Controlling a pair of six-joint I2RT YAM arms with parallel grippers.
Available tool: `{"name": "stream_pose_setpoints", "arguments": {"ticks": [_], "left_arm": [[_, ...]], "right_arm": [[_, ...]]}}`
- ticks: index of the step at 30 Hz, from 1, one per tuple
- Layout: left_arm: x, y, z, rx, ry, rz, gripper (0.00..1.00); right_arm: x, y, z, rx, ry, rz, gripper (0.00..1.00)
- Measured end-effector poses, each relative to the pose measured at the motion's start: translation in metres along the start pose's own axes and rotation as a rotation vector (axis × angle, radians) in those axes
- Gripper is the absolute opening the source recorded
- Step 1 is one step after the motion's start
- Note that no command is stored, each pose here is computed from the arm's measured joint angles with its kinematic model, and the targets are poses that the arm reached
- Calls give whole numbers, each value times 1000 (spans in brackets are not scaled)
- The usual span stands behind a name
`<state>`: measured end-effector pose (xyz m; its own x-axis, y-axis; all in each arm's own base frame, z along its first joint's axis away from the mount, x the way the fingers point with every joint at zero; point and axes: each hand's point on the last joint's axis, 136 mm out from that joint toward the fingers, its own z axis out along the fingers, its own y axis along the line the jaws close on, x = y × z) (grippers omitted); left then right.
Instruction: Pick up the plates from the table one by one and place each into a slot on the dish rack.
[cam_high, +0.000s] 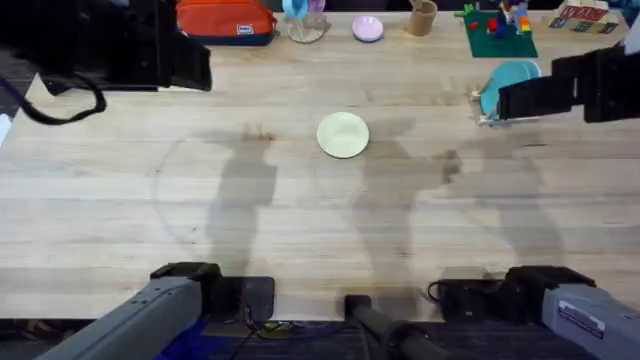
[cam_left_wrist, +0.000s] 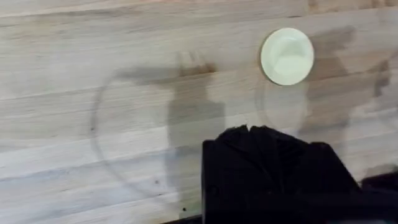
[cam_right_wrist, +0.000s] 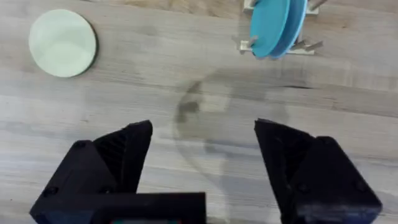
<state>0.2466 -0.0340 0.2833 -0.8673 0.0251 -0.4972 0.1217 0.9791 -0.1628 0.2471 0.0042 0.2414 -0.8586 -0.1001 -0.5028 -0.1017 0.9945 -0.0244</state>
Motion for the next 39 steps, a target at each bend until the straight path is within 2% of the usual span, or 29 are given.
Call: {"name": "stream_pose_setpoints", "arguments": {"ticks": [4,12,20,26,35,39], "left_arm": [[-3,-8,19,69,25,-7,40],[4,-21,94,245,109,-50,40],[-2,-42,123,429,123,-73,40],[-1,-52,147,484,181,-79,41],[2,-89,180,566,235,-19,41],[5,-99,195,595,266,-20,40]], "right_arm": [[0,0,0,0,0,0,995],[0,0,0,0,0,0,993],[0,0,0,0,0,0,993],[0,0,0,0,0,0,994],[0,0,0,0,0,0,995],[0,0,0,0,0,0,995]]}}
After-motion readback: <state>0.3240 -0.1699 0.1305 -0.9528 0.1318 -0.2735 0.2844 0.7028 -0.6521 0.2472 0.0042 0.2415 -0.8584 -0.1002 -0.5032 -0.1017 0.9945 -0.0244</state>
